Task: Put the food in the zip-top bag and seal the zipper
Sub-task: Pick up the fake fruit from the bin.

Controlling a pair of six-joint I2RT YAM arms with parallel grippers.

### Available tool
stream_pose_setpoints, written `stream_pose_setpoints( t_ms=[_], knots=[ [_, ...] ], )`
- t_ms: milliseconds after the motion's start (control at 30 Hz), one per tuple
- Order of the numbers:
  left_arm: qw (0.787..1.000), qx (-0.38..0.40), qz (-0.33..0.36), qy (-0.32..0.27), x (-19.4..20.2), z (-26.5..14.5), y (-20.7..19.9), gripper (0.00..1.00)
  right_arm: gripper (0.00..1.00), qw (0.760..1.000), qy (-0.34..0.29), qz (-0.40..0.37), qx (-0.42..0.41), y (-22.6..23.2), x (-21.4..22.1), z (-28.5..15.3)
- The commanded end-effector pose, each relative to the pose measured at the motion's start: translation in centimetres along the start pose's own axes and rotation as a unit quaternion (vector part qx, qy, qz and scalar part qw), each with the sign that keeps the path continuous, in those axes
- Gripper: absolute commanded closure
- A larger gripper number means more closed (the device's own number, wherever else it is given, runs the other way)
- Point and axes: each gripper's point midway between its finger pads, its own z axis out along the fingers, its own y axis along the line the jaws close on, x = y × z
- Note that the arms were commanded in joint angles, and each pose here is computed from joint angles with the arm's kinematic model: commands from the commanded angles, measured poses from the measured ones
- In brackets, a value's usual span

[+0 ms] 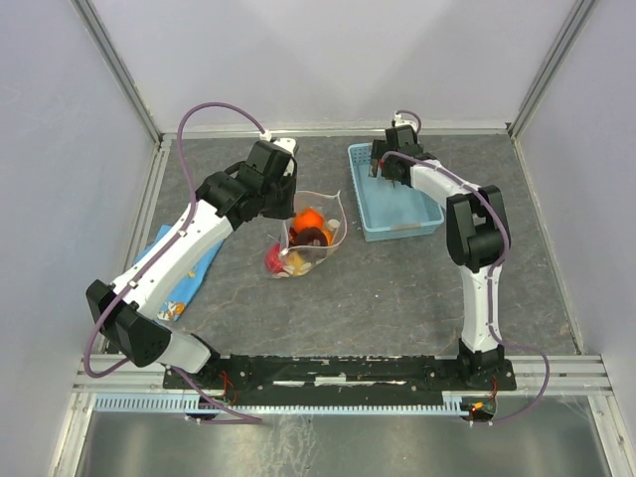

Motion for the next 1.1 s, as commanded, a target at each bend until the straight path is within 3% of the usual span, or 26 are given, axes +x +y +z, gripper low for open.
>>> stream_pose_setpoints(
  t_ms=[0,400,600,767,1067],
  knots=[
    [1.0,-0.008,0.011,-0.021,-1.6,-0.8,0.2,0.97,0.01,0.999,-0.018,0.032,0.002,0.4,-2.1,1.6],
    [1.0,-0.007,0.006,-0.018,-1.4,-0.7,0.2,0.97,0.06,0.998,0.009,0.062,0.002,0.4,-0.9,5.2],
    [1.0,-0.005,0.003,-0.014,-1.1,-0.5,0.1,0.97,0.23,0.997,0.015,0.072,-0.011,0.3,-0.6,5.6],
    [1.0,0.001,0.0,-0.013,-1.1,-0.5,-0.1,0.97,0.47,0.997,0.003,0.064,-0.034,0.6,-1.5,3.9],
    [0.999,0.019,0.0,-0.03,-1.9,-0.8,-0.8,0.97,0.6,0.998,0.0,0.042,-0.053,-0.1,-1.6,-1.7]
  ],
)
